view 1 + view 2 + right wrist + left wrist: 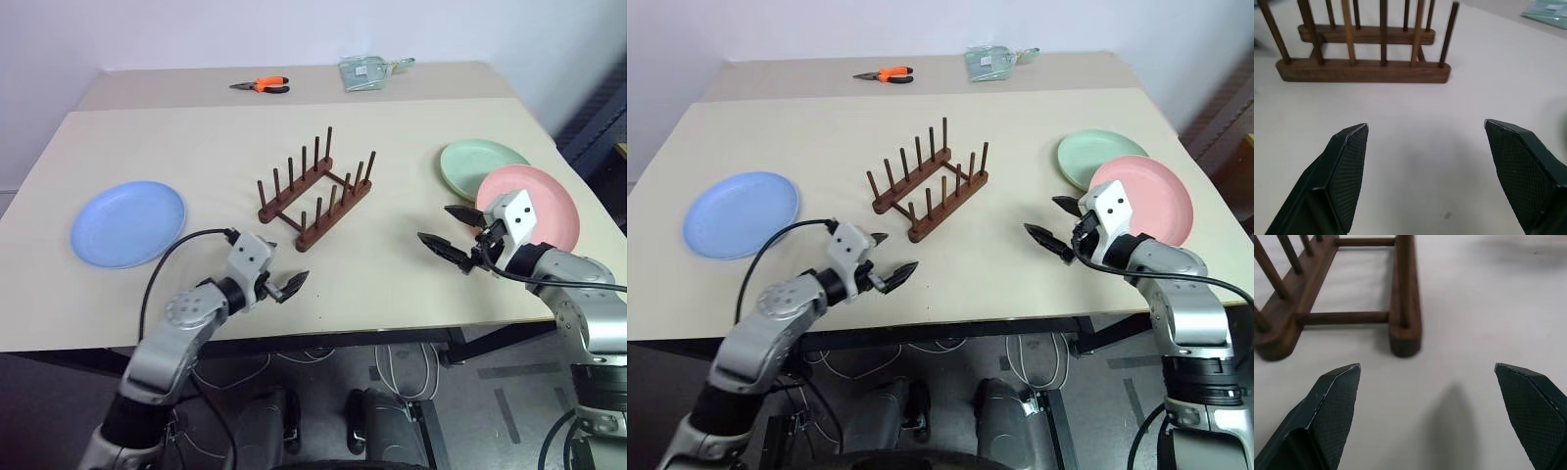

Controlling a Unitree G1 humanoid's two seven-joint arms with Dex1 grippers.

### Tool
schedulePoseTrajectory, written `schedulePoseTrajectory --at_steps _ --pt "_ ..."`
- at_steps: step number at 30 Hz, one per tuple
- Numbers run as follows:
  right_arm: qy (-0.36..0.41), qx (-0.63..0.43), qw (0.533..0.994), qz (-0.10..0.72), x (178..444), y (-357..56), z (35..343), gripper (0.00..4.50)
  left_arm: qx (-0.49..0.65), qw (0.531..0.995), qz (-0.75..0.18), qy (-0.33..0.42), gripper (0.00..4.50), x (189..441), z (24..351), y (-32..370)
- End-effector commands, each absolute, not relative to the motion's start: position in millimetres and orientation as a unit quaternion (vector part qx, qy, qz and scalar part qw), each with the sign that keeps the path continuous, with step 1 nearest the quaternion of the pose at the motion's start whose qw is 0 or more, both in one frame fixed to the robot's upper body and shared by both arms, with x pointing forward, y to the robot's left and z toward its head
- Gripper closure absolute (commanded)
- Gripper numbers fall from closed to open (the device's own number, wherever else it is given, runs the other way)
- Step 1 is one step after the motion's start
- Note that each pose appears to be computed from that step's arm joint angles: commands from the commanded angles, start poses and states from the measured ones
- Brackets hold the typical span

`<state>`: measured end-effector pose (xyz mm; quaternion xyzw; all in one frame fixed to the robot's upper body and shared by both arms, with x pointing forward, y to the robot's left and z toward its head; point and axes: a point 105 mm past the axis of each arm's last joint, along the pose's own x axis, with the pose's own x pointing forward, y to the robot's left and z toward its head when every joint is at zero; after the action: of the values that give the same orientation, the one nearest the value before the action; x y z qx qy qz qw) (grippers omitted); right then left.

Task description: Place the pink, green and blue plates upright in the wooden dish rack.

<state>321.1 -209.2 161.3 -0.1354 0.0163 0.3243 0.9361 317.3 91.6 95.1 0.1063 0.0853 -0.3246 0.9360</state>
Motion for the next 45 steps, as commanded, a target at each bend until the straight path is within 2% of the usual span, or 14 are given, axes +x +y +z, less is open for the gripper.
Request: schedulePoseTrajectory --at_steps 1,4,7,12,17,21,24,31,32,34,35,38,41,45 --pt "-0.009 -0.134 0.937 0.324 318 -199 171 0.64 0.115 0.934 -0.324 0.095 0.00 327 83 78" --pt "-0.013 -0.135 0.936 0.325 317 -193 172 0.64 0.095 0.930 -0.343 0.089 0.00 333 82 62" --pt "-0.011 -0.132 0.938 0.321 314 -191 169 0.58 0.102 0.926 -0.353 0.085 1.24 341 79 56" --pt "-0.005 -0.134 0.938 0.320 307 -191 165 0.58 0.114 0.921 -0.365 0.071 3.74 352 80 51" --pt "0.001 -0.146 0.941 0.305 303 -202 164 0.58 0.135 0.893 -0.427 0.044 3.74 346 86 45" --pt "0.004 -0.160 0.947 0.279 306 -219 166 0.58 0.153 0.820 -0.551 0.026 3.74 319 95 39" --pt "0.005 -0.167 0.947 0.273 308 -223 166 0.58 0.165 0.811 -0.560 0.042 3.74 325 92 47" --pt "0.015 -0.177 0.946 0.271 306 -228 163 0.58 0.199 0.867 -0.451 0.074 0.40 361 89 93" --pt "0.020 -0.178 0.945 0.273 305 -230 162 0.58 0.207 0.875 -0.432 0.076 0.40 364 89 101" --pt "0.032 -0.177 0.944 0.279 303 -231 159 1.11 0.199 0.887 -0.409 0.082 0.70 361 90 114" --pt "0.039 -0.177 0.941 0.287 300 -230 157 1.32 0.187 0.887 -0.413 0.085 1.02 352 91 116" --pt "0.072 -0.189 0.929 0.309 295 -224 146 2.75 0.158 0.880 -0.438 0.094 2.47 327 96 108" --pt "0.104 -0.216 0.916 0.321 295 -218 127 4.31 0.133 0.858 -0.485 0.107 2.50 299 99 87" --pt "0.127 -0.226 0.911 0.320 309 -205 107 4.41 0.158 0.870 -0.454 0.109 2.50 307 90 65"
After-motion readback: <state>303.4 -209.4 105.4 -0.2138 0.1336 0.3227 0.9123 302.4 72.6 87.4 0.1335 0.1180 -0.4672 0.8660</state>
